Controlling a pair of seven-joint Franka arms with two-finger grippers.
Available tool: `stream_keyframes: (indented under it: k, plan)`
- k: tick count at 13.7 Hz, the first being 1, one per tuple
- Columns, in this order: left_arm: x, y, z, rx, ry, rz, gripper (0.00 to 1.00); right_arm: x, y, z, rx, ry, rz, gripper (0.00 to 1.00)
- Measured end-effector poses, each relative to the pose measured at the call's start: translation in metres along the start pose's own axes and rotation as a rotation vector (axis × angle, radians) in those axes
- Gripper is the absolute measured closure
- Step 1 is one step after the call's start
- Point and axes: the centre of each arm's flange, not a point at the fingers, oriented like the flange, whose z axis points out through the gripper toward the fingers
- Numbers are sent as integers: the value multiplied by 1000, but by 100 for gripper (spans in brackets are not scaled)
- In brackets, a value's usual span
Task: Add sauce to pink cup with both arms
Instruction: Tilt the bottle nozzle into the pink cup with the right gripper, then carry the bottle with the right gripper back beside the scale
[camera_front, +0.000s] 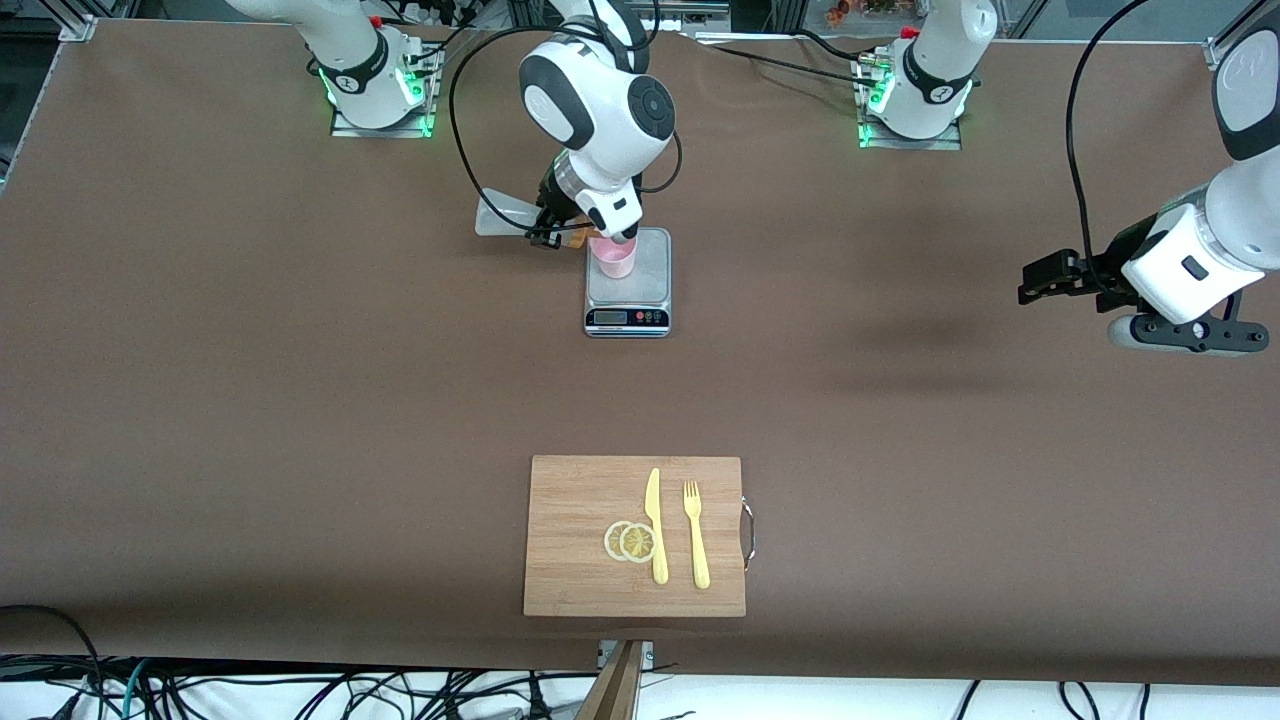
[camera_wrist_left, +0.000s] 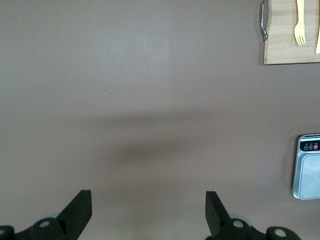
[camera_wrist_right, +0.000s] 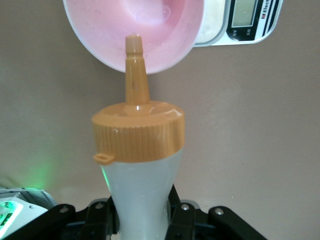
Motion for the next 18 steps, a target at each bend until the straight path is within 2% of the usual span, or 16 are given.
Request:
stream_keyframes:
  k: [8,13,18]
  plan:
    - [0,0,0,0,0,0,0,-1,3,-9,-10,47,10,66]
    - [0,0,0,0,0,0,0,-24,6,-3,-16,151,38,66]
    - [0,0,0,0,0,-1,0,-55,15,-12,21,272,99,66]
